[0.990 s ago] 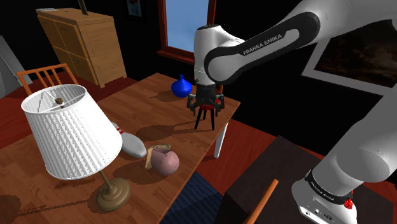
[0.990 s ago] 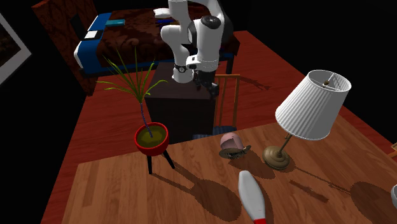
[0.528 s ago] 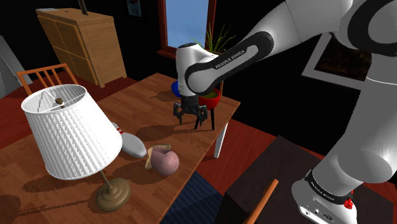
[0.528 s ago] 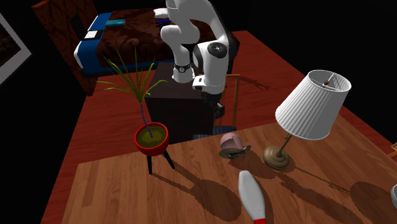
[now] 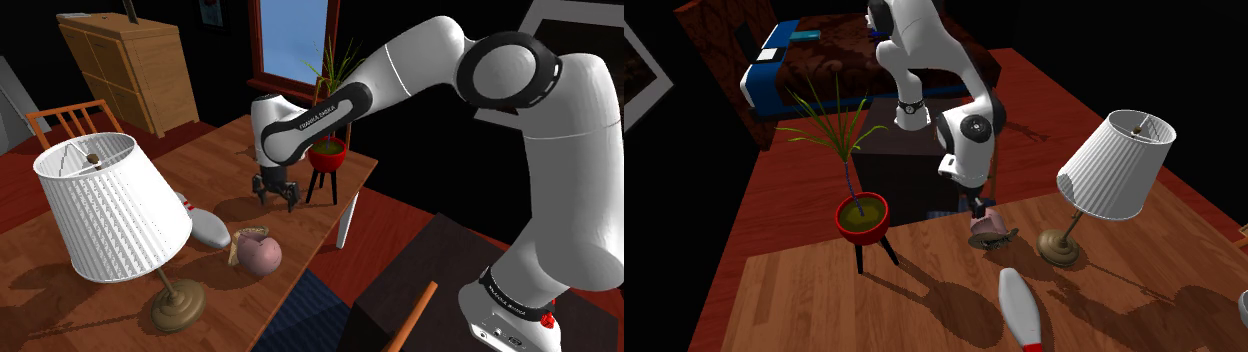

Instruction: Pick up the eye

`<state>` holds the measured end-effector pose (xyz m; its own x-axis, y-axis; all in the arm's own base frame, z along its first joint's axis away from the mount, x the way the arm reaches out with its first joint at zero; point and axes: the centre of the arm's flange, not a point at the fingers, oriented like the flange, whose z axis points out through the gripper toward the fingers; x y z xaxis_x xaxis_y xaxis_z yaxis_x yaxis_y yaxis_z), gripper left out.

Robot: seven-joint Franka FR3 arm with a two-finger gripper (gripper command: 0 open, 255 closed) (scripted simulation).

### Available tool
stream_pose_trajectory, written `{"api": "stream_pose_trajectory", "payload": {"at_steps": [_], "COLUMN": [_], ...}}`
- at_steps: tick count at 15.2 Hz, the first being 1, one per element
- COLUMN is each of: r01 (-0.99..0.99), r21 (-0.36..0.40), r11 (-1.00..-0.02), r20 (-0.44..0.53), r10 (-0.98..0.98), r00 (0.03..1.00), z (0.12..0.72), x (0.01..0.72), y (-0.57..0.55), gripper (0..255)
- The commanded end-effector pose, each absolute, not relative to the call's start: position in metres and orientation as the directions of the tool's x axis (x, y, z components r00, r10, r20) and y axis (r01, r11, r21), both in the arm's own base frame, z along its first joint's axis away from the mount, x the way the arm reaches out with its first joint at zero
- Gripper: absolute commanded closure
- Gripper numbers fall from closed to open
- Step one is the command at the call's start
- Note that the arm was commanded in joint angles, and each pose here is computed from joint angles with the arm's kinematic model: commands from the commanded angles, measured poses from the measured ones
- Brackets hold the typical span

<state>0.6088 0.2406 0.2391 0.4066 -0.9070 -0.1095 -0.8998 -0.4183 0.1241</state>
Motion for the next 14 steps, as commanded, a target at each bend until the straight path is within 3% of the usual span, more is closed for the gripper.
{"api": "stream_pose_trajectory", "payload": {"at_steps": [1,5,14], "r01": [-0.918,-0.945,-0.945], "r21": [0.134,0.155,0.155], "r11": [-0.374,-0.288,-0.287], "r20": [-0.119,-0.137,-0.137], "r10": [-0.925,-0.954,-0.954], "r00": [0.360,0.268,0.267], "z": [0.215,0.174,0.134], "x": [0.627,0.661,0.661], "y": [0.247,0.257,0.257], "gripper": [0,0,0]}}
